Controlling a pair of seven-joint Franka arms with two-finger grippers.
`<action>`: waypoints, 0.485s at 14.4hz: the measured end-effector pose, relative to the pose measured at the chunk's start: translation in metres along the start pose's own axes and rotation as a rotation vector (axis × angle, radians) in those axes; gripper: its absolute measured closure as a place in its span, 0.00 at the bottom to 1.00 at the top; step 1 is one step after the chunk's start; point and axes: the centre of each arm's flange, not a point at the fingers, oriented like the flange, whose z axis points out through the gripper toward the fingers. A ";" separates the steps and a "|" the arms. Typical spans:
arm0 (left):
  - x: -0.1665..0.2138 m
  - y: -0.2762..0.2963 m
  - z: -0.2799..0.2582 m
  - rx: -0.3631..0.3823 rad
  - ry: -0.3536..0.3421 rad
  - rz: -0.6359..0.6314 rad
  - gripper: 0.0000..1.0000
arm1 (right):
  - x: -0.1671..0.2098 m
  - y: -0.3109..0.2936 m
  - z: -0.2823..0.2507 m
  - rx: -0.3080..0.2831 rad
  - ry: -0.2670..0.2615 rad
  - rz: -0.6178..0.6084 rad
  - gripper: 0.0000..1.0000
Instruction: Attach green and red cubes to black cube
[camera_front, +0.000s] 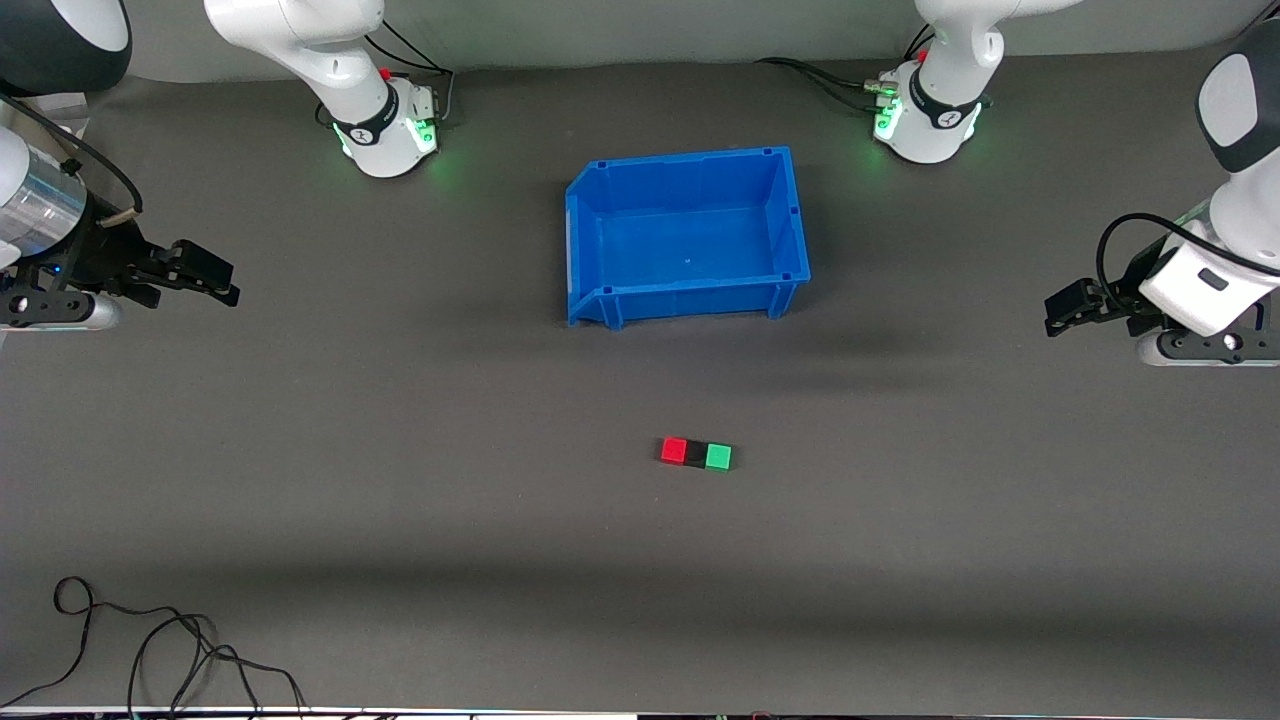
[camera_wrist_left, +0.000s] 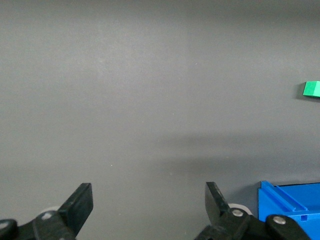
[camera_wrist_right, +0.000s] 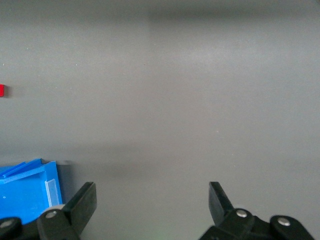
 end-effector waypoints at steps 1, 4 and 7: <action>0.001 0.000 -0.004 0.000 0.008 0.000 0.00 | 0.000 0.000 0.000 0.000 0.000 0.000 0.00; 0.001 0.000 -0.011 0.000 0.011 0.000 0.00 | 0.000 0.000 0.000 0.000 0.000 0.000 0.00; 0.000 -0.001 -0.011 0.019 -0.001 0.007 0.00 | 0.000 0.000 0.000 0.000 0.000 0.000 0.01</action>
